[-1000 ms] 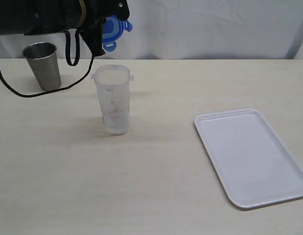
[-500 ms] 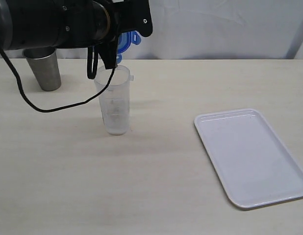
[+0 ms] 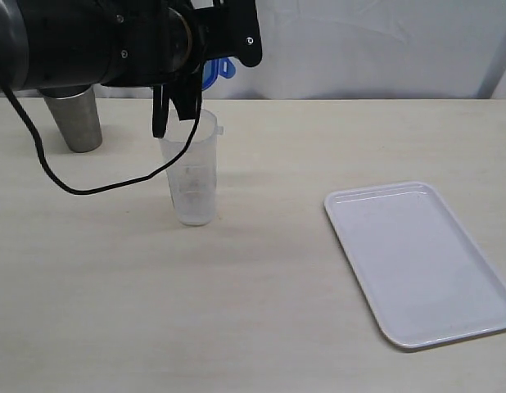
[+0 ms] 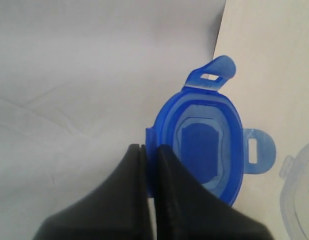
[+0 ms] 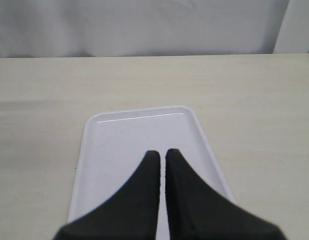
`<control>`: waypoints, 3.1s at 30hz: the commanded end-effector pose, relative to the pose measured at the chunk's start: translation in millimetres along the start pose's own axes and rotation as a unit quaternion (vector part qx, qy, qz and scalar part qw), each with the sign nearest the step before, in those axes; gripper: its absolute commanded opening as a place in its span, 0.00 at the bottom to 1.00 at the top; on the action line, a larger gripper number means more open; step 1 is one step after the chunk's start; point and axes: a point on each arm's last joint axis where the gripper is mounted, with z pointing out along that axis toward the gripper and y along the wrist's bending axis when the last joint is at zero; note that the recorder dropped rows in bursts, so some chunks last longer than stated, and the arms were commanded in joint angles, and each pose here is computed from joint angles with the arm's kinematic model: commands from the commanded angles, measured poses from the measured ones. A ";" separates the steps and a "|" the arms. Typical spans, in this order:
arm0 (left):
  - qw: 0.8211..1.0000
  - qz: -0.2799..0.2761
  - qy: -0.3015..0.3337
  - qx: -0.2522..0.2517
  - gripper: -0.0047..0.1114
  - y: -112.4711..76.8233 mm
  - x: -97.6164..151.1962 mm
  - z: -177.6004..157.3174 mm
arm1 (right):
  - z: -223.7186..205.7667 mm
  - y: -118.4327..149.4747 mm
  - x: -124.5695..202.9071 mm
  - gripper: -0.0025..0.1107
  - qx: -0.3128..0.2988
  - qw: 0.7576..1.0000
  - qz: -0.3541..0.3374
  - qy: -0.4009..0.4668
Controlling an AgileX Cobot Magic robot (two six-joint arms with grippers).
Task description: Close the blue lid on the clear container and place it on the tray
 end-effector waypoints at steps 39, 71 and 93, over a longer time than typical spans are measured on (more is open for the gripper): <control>0.990 0.036 -0.002 -0.138 0.04 -20.7 -19.3 -44.4 | -0.2 0.1 0.1 0.06 -0.001 1.000 0.000 -0.002; 0.997 -0.002 0.010 -0.079 0.04 -39.8 16.7 -19.0 | -0.2 0.1 0.1 0.06 -0.001 1.000 0.000 -0.002; 0.996 -0.009 -0.008 -0.083 0.04 -30.8 15.5 -27.5 | -0.2 0.1 0.1 0.06 -0.001 1.000 0.000 -0.002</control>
